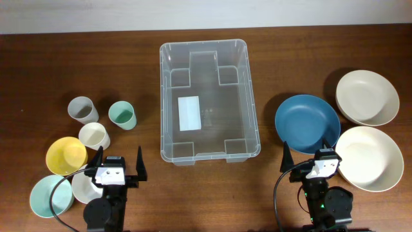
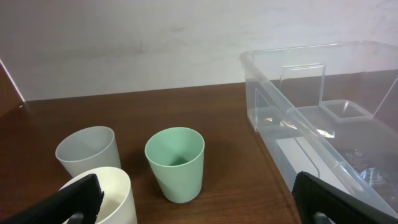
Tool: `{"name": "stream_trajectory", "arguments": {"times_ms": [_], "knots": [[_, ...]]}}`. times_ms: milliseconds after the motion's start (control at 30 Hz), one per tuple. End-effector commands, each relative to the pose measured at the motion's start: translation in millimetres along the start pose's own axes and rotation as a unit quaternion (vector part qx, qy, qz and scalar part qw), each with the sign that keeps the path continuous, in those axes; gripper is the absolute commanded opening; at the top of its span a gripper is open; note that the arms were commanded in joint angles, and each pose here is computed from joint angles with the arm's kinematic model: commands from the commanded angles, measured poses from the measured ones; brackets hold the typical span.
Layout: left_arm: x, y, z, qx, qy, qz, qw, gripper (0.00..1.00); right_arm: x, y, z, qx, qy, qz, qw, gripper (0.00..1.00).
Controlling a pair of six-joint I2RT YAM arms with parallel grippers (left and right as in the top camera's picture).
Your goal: Pack container
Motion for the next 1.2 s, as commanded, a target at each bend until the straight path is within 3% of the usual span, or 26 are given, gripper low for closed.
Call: {"name": "stream_trajectory", "arguments": {"times_ms": [0,633,800,967,1167], "knots": [[0.1,-1.1,0.9,0.003,-0.002,0.002,1.0,1.0,0.2,-0.1,2.0,-0.002,0.002,-0.002,1.0,0.99],[0.1,0.5,1.3,0.003,-0.001,-0.003,1.0,1.0,0.2,0.2,2.0,-0.005,0.002,-0.003,1.0,0.99],[0.1,0.6,1.1,0.004,-0.002,-0.003,1.0,1.0,-0.4,0.5,4.4,-0.068,0.008,-0.004,0.998,0.99],[0.5,0.9,-1.6,0.08,-0.004,-0.003,0.997,1.0,-1.9,-0.7,9.8,-0.069,0.034,0.004,0.997,0.99],[4.5,7.6,-31.6,0.084,-0.001,-0.003,0.996,1.0,-2.3,-0.4,-0.5,-0.074,0.11,0.024,0.991,0.99]]}}
Point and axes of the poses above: each gripper's point midway between its finger pads, its own x axis back along the fingers, its own y axis along the line the jaws close on, z = x × y, the point moved 2 cm from there along x, back along the fingers, and after that the axes turned 8 degrees about -x, right-handed, at the moved point
